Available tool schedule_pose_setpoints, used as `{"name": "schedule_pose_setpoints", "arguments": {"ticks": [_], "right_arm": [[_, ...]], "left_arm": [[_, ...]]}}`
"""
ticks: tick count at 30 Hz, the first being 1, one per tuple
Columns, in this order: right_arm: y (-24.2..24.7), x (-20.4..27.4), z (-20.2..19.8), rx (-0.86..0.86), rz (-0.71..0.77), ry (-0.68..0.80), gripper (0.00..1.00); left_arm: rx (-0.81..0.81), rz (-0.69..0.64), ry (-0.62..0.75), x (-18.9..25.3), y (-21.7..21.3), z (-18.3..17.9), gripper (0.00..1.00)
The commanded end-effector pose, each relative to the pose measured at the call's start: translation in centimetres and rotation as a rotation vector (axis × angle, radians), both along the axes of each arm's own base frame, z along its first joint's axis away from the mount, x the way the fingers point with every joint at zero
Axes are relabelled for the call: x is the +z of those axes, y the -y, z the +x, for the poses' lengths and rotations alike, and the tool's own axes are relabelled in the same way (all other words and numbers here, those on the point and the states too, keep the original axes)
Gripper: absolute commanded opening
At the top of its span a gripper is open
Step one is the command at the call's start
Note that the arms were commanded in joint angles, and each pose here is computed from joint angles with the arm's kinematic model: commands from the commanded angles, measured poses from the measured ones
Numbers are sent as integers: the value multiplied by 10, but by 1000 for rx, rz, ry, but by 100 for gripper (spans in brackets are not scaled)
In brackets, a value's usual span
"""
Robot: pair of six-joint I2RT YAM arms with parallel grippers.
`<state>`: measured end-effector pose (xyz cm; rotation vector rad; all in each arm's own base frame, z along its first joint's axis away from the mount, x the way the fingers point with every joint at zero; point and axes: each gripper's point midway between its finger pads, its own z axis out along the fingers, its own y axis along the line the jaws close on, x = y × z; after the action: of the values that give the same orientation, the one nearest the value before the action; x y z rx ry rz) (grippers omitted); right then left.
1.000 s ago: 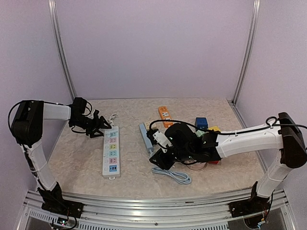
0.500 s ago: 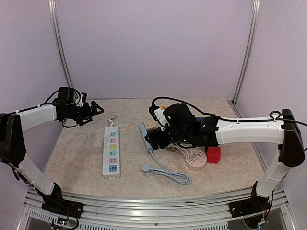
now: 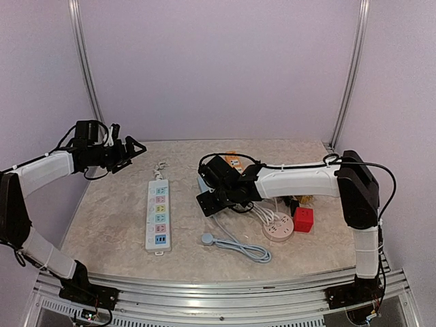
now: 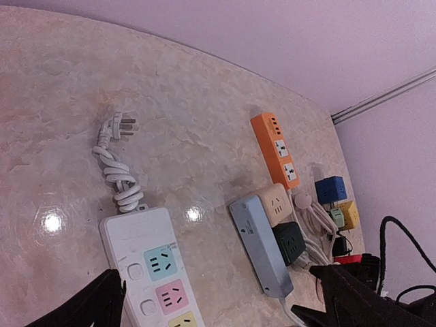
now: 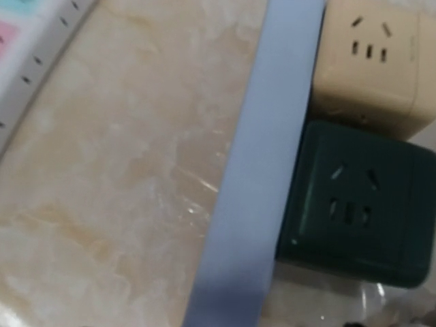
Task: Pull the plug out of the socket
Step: Pick up the socket from the center of the board.
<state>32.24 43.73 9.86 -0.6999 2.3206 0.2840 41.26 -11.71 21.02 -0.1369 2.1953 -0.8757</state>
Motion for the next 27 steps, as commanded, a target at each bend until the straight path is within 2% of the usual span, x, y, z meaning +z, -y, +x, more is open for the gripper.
{"name": "schedule_pose_setpoints", "arguments": {"ticks": [1, 9, 18, 24, 27], "right_arm": [[2, -22, 8, -56, -74, -34, 74], [1, -39, 12, -99, -95, -57, 70], [1, -56, 14, -124, -98, -72, 60], [3, -61, 19, -137, -105, -56, 46], [1, -61, 21, -133, -95, -51, 33]], "left_arm": [[-27, -47, 25, 12, 5, -6, 99], [-31, -55, 30, 15, 6, -8, 99], [-35, -61, 23, 11, 7, -8, 99], [-52, -79, 13, 8, 10, -8, 99], [-69, -93, 4, 6, 14, -8, 99]]}}
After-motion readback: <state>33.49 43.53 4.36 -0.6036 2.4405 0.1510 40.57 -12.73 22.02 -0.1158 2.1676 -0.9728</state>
